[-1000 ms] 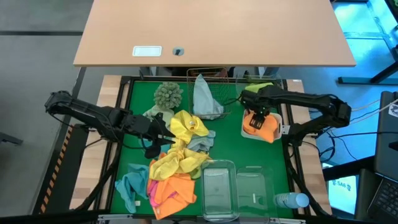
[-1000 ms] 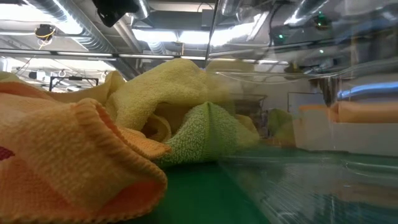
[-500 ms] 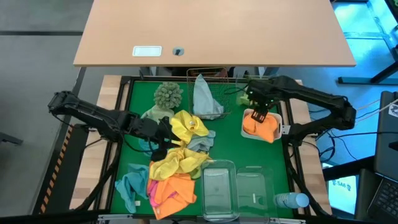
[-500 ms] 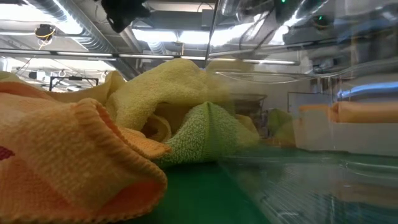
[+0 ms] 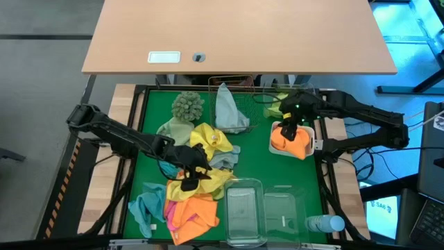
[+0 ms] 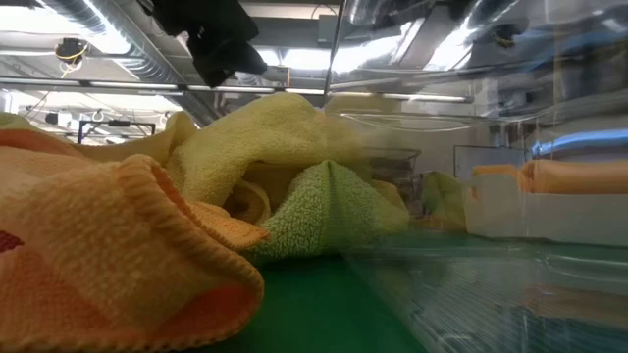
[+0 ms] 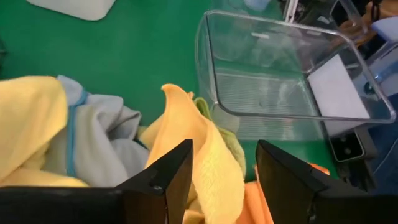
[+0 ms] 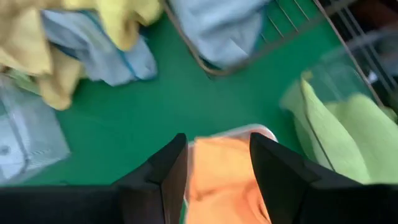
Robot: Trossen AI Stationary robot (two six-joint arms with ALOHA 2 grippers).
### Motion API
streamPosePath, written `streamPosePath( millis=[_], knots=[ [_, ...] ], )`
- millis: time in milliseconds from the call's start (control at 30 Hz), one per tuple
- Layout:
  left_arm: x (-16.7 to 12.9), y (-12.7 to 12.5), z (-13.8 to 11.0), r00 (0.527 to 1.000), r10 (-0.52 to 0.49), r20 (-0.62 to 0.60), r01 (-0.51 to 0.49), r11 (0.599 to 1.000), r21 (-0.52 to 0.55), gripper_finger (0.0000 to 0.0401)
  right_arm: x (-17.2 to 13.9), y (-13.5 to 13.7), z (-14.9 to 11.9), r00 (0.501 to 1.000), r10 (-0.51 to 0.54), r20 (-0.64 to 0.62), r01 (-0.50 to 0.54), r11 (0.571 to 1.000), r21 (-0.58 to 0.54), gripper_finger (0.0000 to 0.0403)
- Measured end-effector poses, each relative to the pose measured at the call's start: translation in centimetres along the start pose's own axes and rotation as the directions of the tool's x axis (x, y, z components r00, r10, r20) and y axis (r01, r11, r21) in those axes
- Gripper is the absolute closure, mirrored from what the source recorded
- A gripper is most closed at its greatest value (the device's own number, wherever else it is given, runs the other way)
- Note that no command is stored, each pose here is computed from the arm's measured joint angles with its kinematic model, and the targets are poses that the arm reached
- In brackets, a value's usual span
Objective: Sort microfiber towel by color & place in baskets
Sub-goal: Put the yellow microfiber towel into the bottom left transparent bin
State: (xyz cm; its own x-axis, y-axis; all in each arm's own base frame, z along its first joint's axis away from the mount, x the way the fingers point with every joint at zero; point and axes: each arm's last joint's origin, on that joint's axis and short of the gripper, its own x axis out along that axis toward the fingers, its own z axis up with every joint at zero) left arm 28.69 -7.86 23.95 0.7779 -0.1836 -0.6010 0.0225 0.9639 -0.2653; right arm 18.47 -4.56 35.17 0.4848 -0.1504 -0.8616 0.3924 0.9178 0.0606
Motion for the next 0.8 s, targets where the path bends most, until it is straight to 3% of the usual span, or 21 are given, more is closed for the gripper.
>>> streamPosePath(
  millis=[400,600,700,800],
  knots=[
    [3.9,0.4,-1.3,0.999,0.029,-0.045,-0.028,1.0,0.008,0.0222,0.2,4.8,1.2,0.973,0.168,0.157,-0.14,0.975,-0.172,0.023],
    [5.0,0.7,-2.2,0.995,0.046,-0.089,-0.045,0.999,0.01,0.0223,0.3,6.7,1.2,0.958,0.229,0.17,-0.186,0.953,-0.237,0.023],
    [5.0,0.6,-2.1,0.995,0.042,-0.086,-0.041,0.999,0.01,0.0241,0.5,7.4,1.1,0.957,0.244,0.156,-0.198,0.945,-0.26,0.023],
    [4.9,0.6,-2.0,0.996,0.035,-0.079,-0.034,0.999,0.008,0.0286,1.0,8.1,1.0,0.958,0.253,0.134,-0.207,0.937,-0.282,0.023]
  ],
)
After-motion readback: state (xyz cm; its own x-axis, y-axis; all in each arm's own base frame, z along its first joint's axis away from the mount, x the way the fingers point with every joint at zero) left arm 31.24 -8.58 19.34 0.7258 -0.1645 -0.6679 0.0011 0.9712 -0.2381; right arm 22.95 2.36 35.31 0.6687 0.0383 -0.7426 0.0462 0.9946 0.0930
